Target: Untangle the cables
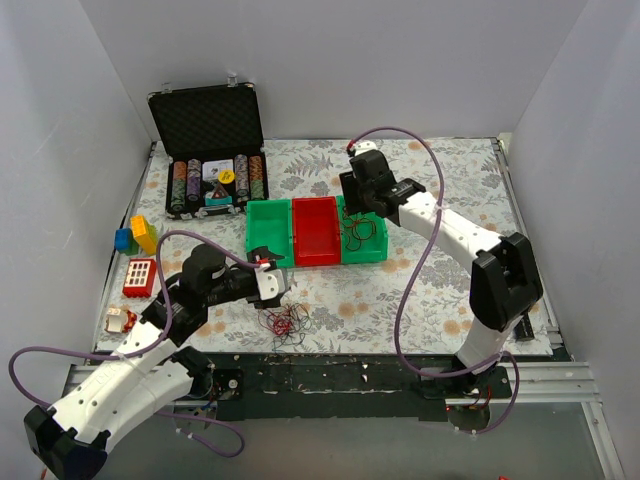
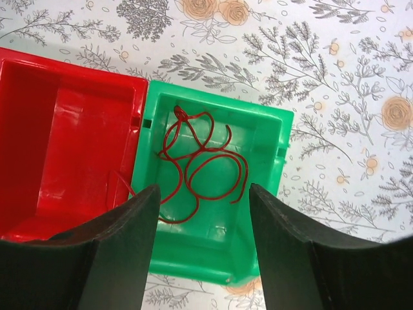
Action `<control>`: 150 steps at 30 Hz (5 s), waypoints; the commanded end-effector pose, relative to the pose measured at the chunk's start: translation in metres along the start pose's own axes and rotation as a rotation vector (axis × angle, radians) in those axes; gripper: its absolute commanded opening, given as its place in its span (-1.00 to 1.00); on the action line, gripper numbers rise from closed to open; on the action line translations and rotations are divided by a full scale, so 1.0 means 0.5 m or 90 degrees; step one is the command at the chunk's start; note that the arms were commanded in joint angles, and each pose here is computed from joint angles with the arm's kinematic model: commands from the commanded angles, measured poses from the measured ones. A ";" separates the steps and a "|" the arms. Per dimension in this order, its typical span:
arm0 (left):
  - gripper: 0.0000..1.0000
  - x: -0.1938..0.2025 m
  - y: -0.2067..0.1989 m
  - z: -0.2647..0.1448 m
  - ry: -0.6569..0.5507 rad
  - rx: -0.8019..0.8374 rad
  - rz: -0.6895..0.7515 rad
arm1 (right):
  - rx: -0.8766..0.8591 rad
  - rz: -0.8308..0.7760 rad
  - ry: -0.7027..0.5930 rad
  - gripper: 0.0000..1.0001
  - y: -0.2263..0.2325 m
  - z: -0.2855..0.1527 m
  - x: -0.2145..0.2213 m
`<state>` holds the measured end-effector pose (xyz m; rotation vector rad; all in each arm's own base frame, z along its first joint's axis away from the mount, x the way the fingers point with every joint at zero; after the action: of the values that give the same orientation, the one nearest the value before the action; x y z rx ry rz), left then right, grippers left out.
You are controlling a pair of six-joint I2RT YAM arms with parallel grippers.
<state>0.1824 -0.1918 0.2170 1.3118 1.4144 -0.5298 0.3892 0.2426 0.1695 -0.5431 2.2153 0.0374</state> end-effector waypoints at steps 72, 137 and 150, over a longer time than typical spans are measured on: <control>0.28 0.009 -0.002 -0.008 0.009 0.003 0.013 | -0.136 0.037 -0.036 -0.97 0.040 0.024 0.105; 0.20 0.131 -0.097 0.039 0.055 0.118 -0.086 | -0.720 -0.263 -0.122 0.28 0.370 -0.376 0.222; -0.34 0.181 -0.127 0.057 0.077 0.199 -0.007 | -0.737 -0.264 -0.127 0.19 0.381 -0.376 0.220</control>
<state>0.1521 -0.1964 0.1109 1.5493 1.5552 -0.7400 0.1112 0.3261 0.1578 -1.5215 1.7625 1.1300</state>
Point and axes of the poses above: each gripper's point midway between its finger pads, its own z axis out along the fingers, its own y axis along the line the jaws close on, x = y × z, the point moved 2 cm from there along -z, back along the fingers, and after that the axes turned 9 degrees about -z, right-handed, at the moved point
